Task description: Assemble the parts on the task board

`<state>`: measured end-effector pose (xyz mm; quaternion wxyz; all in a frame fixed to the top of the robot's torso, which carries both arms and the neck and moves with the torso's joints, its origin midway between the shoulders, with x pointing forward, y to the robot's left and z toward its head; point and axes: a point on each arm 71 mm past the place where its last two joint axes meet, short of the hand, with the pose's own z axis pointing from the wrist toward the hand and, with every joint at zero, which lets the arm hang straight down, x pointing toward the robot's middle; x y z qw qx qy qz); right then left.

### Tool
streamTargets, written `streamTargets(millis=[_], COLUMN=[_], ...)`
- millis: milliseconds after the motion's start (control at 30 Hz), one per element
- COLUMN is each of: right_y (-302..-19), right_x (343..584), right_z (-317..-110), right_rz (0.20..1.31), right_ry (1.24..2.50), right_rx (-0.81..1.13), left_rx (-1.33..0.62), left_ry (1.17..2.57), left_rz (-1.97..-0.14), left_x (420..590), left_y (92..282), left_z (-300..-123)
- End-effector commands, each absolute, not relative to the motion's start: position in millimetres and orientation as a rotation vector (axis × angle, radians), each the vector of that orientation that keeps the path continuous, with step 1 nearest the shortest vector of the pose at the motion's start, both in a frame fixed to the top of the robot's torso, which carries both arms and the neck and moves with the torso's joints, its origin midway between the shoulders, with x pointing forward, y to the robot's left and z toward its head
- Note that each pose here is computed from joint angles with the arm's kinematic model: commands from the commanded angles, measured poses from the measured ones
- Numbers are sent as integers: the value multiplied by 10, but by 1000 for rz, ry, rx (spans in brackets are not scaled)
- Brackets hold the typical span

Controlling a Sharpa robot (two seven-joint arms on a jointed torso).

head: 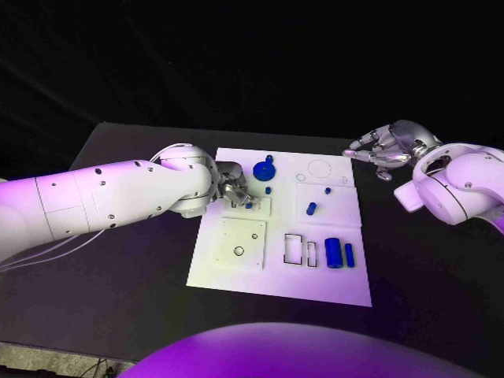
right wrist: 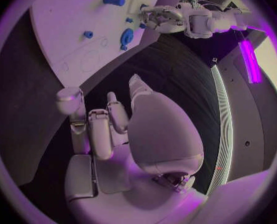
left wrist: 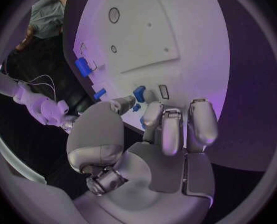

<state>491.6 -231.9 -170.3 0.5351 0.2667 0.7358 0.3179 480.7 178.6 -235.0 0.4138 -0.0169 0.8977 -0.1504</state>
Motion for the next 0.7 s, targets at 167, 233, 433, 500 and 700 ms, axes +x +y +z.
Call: streamTargets(millis=[167, 233, 433, 500, 700], right_y=[-2324, -2329, -2345, -2353, -2368], right_x=[4919, 4921, 4929, 4932, 4940], right_z=[-1714, -1715, -1719, -1719, -1722], right_rz=[759, 758, 754, 752, 748], right_ry=[1756, 1755, 1753, 1752, 1751], right_rx=[628, 630, 634, 635, 639], left_rx=[-77, -82, -101, -107, -129], left_ry=[2243, 2230, 2183, 2167, 2144], left_rz=[-427, -437, -471, -481, -480], left_x=[4778, 4784, 4832, 4847, 4957], left_y=[1766, 1764, 1791, 1810, 1900], left_z=[-2267, -2218, -1973, -1888, -1701])
